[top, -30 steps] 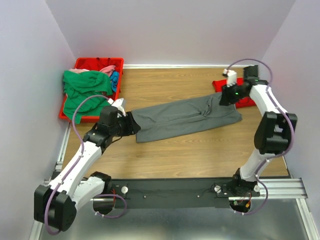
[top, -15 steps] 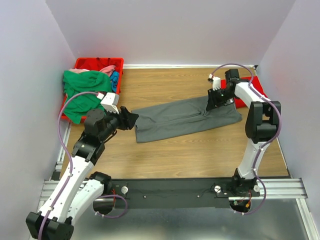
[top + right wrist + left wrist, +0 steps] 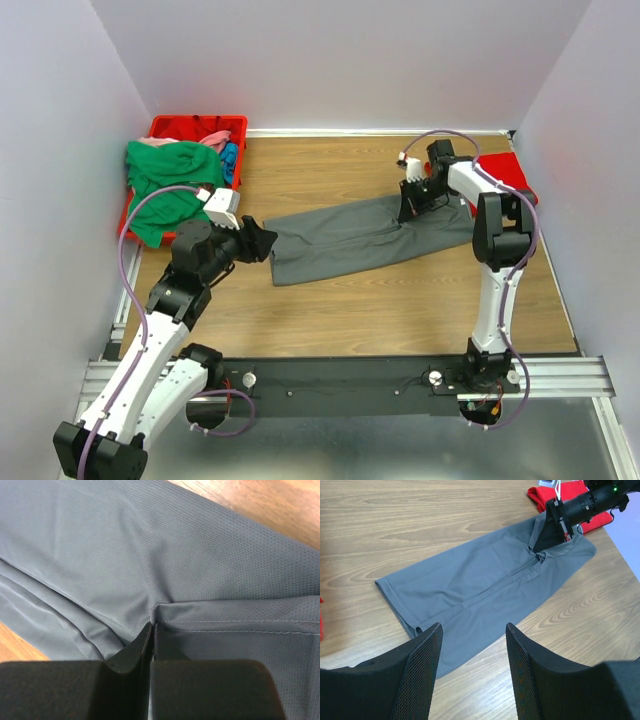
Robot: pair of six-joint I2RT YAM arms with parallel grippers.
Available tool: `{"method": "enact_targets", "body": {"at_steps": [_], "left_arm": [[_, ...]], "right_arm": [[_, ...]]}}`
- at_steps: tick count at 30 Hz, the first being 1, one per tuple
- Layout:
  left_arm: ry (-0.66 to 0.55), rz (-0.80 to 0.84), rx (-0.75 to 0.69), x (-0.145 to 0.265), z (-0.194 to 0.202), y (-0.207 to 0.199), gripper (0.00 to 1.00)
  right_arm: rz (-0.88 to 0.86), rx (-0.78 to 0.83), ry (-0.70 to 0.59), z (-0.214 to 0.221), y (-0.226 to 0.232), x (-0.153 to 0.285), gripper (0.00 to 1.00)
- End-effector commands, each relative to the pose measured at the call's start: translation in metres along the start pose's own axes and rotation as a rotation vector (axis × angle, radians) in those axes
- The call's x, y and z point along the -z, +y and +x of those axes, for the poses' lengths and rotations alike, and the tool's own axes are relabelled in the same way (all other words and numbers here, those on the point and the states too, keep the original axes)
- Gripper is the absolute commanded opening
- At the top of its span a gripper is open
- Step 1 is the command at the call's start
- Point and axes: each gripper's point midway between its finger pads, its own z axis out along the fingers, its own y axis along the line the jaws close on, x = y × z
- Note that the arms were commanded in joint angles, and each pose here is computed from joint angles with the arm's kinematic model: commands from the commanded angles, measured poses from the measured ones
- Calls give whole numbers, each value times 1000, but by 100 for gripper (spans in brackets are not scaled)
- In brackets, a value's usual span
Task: Fold and stack the t-shirts
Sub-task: Fold the tshirt
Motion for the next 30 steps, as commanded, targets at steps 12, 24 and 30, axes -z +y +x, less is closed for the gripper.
{"method": "enact_targets", "body": {"at_steps": [12,24,30], "left_arm": [[-43,-36,-17,1,-9,6,70],[-242,-83,-76,37,-63,0,75],[-453,-130,-137,105,-124,-16,75]], "right_arm": [[83,212,-132,-37,30,77,61],[-277,983,158,77,232,-13,80],[-159,1095,199,57,273,-66,79]]}}
